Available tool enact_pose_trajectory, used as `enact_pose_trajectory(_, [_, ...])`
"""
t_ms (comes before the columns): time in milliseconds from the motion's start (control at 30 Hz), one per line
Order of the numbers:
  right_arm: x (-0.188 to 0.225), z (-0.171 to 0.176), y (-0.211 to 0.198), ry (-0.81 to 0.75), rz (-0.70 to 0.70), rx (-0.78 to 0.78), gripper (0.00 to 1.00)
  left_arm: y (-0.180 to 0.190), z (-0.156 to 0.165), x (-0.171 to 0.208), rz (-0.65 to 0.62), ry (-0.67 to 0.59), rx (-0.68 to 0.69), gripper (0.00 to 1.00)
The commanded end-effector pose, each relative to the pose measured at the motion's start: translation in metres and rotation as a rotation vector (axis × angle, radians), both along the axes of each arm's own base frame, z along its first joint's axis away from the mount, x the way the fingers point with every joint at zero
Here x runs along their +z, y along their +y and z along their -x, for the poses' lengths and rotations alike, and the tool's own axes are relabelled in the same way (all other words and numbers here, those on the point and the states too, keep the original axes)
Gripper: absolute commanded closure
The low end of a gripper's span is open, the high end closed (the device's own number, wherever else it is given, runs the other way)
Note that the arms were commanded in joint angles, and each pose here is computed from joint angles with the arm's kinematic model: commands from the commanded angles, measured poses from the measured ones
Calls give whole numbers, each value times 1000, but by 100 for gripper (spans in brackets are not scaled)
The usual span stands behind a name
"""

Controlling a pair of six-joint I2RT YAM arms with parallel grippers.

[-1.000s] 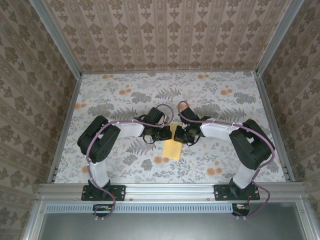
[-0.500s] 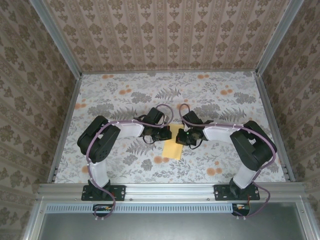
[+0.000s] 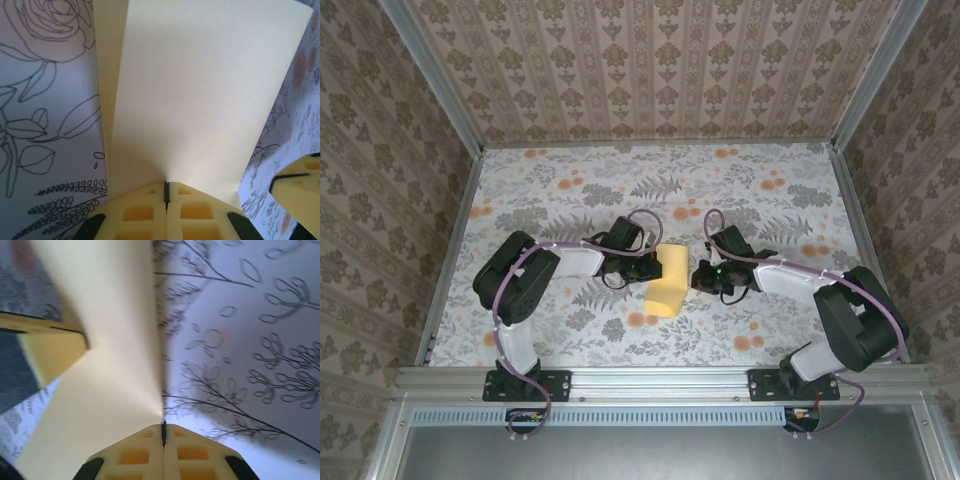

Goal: Fold a paper plane with a square sheet of paper (pick it up from the middle)

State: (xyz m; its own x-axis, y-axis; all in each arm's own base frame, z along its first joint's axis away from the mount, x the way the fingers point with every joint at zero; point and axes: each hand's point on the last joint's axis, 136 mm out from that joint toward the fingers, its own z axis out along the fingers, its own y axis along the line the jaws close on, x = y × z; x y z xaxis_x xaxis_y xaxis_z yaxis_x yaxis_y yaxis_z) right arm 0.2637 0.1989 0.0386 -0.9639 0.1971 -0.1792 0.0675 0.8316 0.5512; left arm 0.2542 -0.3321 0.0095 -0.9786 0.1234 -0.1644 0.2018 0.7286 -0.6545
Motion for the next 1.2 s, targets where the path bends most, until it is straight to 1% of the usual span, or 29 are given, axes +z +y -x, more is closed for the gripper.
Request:
enact_pose_trajectory(0, [25,-21,29,-76,-91,65,100,96,73,-96,-462,287,41,100])
enact_pose_trajectory(167, [14,-31,57,-39,-137,119,100,95,74,-95,-477,294,42,100])
enact_pose_trajectory(300, [-5,-29,60,4,-126,127,100,94,75,-96,-487,301,49,100])
enact_pose_trajectory(433, [-27,-22,48,42,-90,113,100,97,79,-98,-505,321,55,100])
enact_pose_trajectory(633, [-44,-15,8,78,-41,53,100,106,86,-103,-536,348,65,100])
enact_pose_trajectory(767, [-34,-20,-17,39,-25,5,100,105,85,-103,-529,349,67,100])
enact_pose_trajectory(867, [-17,-29,-21,-20,-41,-12,100,103,84,-102,-526,344,65,100])
enact_pose_trajectory(967, [5,-37,-5,-67,-118,7,100,103,83,-102,-524,341,63,100])
enact_pose_trajectory(1033, [16,-39,9,-64,-161,41,100,102,82,-101,-521,336,64,100])
enact_pose_trajectory(1167, [12,-44,31,-42,-179,93,100,101,81,-99,-518,332,65,100])
